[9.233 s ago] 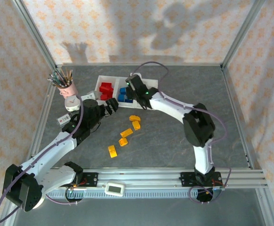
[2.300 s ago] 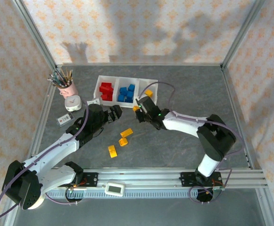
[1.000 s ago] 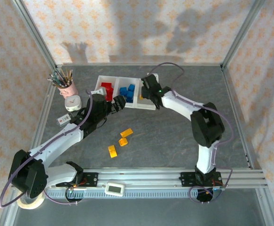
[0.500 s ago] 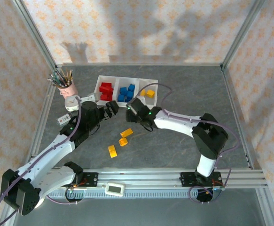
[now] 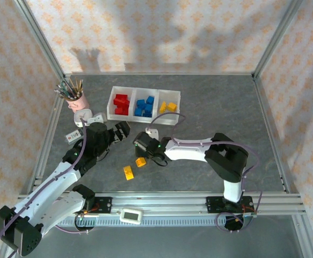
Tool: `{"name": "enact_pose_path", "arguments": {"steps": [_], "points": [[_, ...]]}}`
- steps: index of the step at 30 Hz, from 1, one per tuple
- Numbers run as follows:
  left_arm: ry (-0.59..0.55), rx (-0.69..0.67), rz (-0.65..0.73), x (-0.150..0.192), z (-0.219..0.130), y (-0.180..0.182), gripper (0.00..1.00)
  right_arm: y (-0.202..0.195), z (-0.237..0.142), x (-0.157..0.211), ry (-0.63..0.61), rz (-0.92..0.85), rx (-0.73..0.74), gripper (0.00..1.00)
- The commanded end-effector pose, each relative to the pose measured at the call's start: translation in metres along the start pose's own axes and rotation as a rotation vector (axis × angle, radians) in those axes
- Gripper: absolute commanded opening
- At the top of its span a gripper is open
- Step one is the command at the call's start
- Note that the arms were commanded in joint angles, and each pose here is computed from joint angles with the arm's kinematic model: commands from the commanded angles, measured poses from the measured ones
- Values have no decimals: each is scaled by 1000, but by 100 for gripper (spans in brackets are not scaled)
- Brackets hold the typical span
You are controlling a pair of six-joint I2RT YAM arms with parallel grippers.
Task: Sort the legos into containers by color
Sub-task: Rotate the lego at the center of the table.
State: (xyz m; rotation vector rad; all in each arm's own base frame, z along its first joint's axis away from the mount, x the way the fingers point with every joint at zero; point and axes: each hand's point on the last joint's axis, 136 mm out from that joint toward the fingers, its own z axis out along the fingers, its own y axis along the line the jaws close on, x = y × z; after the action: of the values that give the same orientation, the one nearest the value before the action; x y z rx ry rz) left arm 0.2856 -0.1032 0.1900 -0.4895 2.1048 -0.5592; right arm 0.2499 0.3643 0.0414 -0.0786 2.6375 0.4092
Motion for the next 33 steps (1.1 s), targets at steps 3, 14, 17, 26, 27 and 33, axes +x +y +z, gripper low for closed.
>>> {"name": "enact_pose_path", "arguments": {"steps": [3,14,17,26,27,33], "points": [[-14,-53,-13,2,-4,16,99,12,11,2,-4,29,-16,75],[-55,-84,-21,-6,-13,24,99,30,20,-14,-54,13,-11,75],[-73,-101,-25,-9,-17,27,99,38,25,-23,-75,-7,-9,75],[-135,-157,-68,-18,-37,43,99,28,33,-25,-68,-78,105,71],[-141,-157,-73,-19,-39,44,99,25,31,-24,-64,-84,121,71],[-147,-172,-87,-18,-44,49,99,17,28,-6,-30,-116,175,69]]}}
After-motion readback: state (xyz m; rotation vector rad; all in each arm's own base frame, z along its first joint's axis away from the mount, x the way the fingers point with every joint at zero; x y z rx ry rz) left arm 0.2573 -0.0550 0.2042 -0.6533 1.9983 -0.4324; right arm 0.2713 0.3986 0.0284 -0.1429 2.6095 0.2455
